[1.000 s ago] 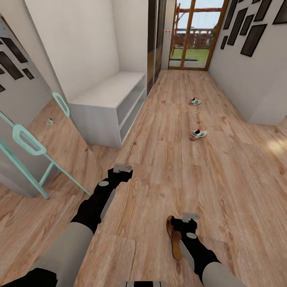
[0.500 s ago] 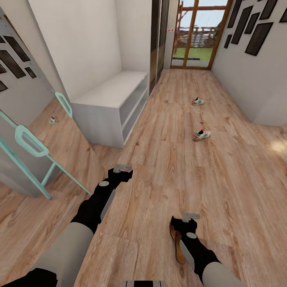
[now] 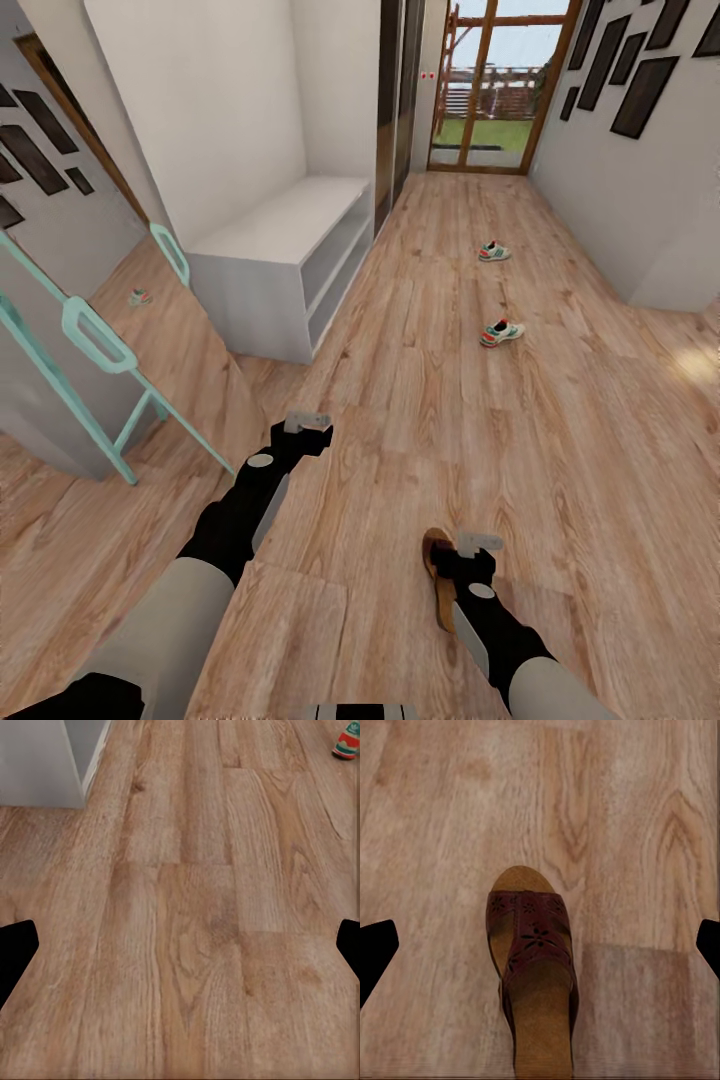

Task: Pick up the two gym shoes and the two sandals from the corridor floor and place them onto the hallstand (shoe rack) in the corridor, making sure they are on the rack and not on the floor. Arrange them so the two gym shoes are next to each other and the two sandals are next to each other.

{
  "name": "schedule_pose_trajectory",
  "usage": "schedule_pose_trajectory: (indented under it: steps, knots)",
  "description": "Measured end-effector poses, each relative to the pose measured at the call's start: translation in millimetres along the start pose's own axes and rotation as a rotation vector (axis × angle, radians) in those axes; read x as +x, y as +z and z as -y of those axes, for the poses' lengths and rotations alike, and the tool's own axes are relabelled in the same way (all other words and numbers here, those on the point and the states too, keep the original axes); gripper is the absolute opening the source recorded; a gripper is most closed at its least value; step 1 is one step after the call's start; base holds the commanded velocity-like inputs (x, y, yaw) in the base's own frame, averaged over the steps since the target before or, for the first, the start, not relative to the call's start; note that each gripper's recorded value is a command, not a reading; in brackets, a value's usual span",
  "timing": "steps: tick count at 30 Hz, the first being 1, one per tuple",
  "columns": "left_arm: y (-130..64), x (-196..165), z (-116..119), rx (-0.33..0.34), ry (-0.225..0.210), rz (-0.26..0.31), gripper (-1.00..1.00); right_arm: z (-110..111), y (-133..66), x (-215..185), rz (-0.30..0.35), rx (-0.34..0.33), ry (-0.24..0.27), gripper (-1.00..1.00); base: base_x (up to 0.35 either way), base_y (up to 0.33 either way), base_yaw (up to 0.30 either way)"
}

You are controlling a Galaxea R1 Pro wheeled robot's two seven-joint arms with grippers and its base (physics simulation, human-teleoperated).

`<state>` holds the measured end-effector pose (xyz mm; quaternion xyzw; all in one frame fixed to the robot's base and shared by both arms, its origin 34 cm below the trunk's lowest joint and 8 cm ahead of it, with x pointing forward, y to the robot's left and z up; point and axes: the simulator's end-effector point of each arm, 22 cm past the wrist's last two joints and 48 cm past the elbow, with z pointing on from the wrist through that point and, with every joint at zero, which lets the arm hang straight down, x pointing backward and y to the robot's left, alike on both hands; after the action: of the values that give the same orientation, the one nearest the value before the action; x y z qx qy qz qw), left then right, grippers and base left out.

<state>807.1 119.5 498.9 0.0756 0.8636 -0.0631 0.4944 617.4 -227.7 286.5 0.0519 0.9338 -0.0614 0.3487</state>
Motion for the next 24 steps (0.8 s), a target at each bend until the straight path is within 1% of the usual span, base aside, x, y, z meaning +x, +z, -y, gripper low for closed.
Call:
schedule_pose_trajectory:
  steps: [4,6,7,10,13,15,24]
  knots:
    - [-0.1,-0.3,3.0,0.005,0.006,0.000,1.00,-1.1,-0.3,0.2,0.000,-0.001,0.000,1.00,-0.037,0.000,0.000]
    - [-0.2,-0.5,7.0,0.012,0.017,0.000,1.00,-1.6,-0.4,0.3,-0.001,-0.002,0.001,1.00,-0.013,0.000,0.000]
    - [-0.5,-1.2,11.9,0.020,0.030,0.002,1.00,-1.8,-0.5,0.4,-0.001,-0.002,0.002,1.00,-0.007,0.000,0.000]
    - [-0.5,-3.4,14.6,0.025,0.038,0.011,1.00,-1.9,0.8,2.2,-0.001,-0.002,0.002,1.00,-0.004,0.000,0.000]
    - [-0.8,-8.3,16.1,0.028,0.041,0.034,1.00,-1.6,4.9,7.8,-0.001,-0.001,0.002,1.00,-0.001,0.000,0.000]
    - [0.1,-5.9,16.3,0.028,0.040,0.038,1.00,-1.4,7.6,11.5,-0.001,-0.001,0.002,1.00,0.000,0.000,0.000]
    - [6.9,15.7,18.1,0.034,0.040,0.033,1.00,-1.1,20.7,32.0,-0.007,0.001,0.002,1.00,0.000,0.000,0.000]
